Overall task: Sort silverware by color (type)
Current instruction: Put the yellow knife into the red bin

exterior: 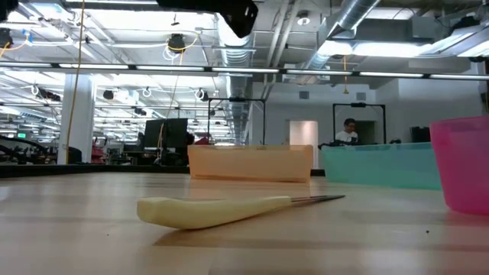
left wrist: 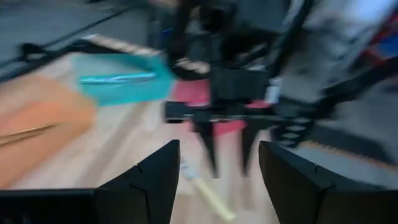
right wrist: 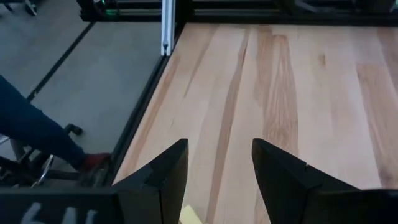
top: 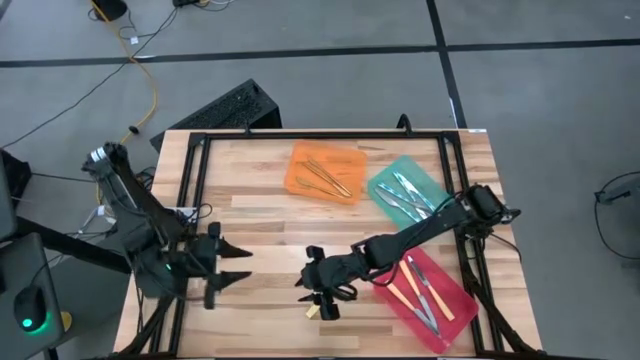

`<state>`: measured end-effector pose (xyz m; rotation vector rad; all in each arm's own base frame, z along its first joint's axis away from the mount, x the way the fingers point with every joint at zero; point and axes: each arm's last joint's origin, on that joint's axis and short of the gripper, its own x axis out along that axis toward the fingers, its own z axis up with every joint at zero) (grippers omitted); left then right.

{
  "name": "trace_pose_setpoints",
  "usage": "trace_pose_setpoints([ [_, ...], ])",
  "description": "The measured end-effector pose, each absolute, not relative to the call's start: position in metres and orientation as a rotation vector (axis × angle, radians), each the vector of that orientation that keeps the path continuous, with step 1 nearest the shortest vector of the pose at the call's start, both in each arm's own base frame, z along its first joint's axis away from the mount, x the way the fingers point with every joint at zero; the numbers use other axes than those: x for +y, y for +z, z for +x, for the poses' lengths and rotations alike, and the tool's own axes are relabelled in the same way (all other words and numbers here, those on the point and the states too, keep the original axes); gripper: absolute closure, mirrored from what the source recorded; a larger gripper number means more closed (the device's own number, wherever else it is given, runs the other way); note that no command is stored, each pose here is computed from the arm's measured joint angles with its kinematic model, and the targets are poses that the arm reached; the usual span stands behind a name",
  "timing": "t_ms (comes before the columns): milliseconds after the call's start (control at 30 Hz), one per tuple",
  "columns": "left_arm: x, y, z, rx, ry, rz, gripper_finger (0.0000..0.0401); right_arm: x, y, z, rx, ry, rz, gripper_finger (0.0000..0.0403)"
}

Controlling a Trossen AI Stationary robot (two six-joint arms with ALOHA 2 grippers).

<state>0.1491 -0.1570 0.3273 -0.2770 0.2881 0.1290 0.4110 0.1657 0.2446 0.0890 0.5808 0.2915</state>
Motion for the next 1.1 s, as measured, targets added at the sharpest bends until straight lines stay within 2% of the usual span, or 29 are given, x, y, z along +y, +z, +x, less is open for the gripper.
trace_pose_setpoints([
  [167,-0.147,0.305,0.139,0.148,-0.064,-0.425,0.0200,0.173,0.224,0.412,0.651,0.291,0.066,0.0204],
  [333,-0.140,0.283,0.136,0.067,-0.089,-0.583,0.0200,0.177,0.218,0.412,0.662,0.308,0.037,0.0204],
  [700,-0.147,0.248,0.153,0.034,0.095,-0.667,0.0200,0.189,0.199,0.403,0.739,0.459,-0.259,0.0204],
  [933,-0.156,0.233,0.165,0.044,0.120,-0.741,0.0200,0.187,0.202,0.407,0.687,0.486,-0.308,0.0204],
  [1100,-0.160,0.228,0.169,0.032,0.137,-0.752,0.0200,0.187,0.188,0.412,0.698,0.497,-0.302,0.0204],
])
